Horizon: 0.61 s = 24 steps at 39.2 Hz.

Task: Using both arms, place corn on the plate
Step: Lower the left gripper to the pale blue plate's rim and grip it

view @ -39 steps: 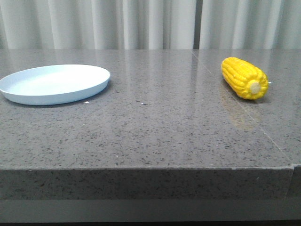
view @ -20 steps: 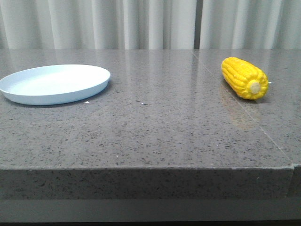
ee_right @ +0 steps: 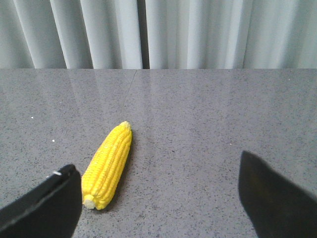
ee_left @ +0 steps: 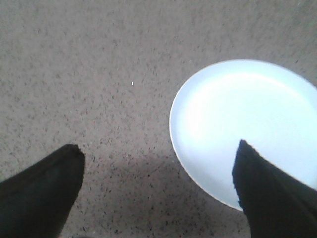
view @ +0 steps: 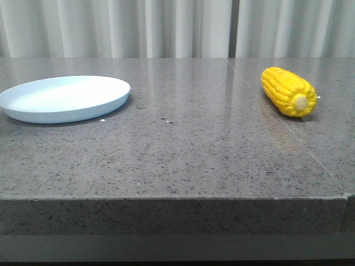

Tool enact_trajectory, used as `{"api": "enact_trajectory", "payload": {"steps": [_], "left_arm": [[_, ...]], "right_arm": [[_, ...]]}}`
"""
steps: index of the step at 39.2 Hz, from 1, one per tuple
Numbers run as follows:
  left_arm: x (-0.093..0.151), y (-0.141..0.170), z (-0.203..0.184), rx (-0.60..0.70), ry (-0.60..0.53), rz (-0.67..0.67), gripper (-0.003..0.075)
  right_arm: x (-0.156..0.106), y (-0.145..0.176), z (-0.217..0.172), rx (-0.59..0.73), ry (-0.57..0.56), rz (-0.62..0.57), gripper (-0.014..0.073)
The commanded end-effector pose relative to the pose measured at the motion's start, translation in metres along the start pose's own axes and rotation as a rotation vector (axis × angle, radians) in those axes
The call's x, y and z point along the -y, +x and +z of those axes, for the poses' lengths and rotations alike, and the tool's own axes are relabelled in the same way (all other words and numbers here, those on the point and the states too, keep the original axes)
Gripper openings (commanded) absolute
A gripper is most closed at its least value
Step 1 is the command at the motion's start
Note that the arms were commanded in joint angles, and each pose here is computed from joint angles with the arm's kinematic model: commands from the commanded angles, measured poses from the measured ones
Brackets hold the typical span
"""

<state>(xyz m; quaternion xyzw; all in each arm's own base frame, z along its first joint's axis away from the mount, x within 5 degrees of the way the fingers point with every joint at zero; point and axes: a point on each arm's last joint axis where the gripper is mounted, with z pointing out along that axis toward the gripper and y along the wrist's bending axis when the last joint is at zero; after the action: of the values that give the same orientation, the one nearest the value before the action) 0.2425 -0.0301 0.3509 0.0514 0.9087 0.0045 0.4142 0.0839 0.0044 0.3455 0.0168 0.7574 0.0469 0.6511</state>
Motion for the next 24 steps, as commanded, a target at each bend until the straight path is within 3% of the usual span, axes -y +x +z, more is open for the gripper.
{"api": "enact_trajectory", "payload": {"steps": [1,9,24], "left_arm": [[0.004,-0.026,0.01,-0.078,0.016,-0.021,0.0581],[0.013,-0.034,0.064,-0.348,0.04,-0.053,0.058],[0.02,-0.029,0.127,-0.449,0.05,-0.061,0.0563]], "right_arm": [[-0.001,-0.018,-0.002,0.104,0.003,-0.011,0.0663],[-0.001,-0.018,-0.002,0.103,0.003,-0.011,0.0663],[-0.001,-0.018,-0.002,0.103,0.003,-0.011,0.0663]]}}
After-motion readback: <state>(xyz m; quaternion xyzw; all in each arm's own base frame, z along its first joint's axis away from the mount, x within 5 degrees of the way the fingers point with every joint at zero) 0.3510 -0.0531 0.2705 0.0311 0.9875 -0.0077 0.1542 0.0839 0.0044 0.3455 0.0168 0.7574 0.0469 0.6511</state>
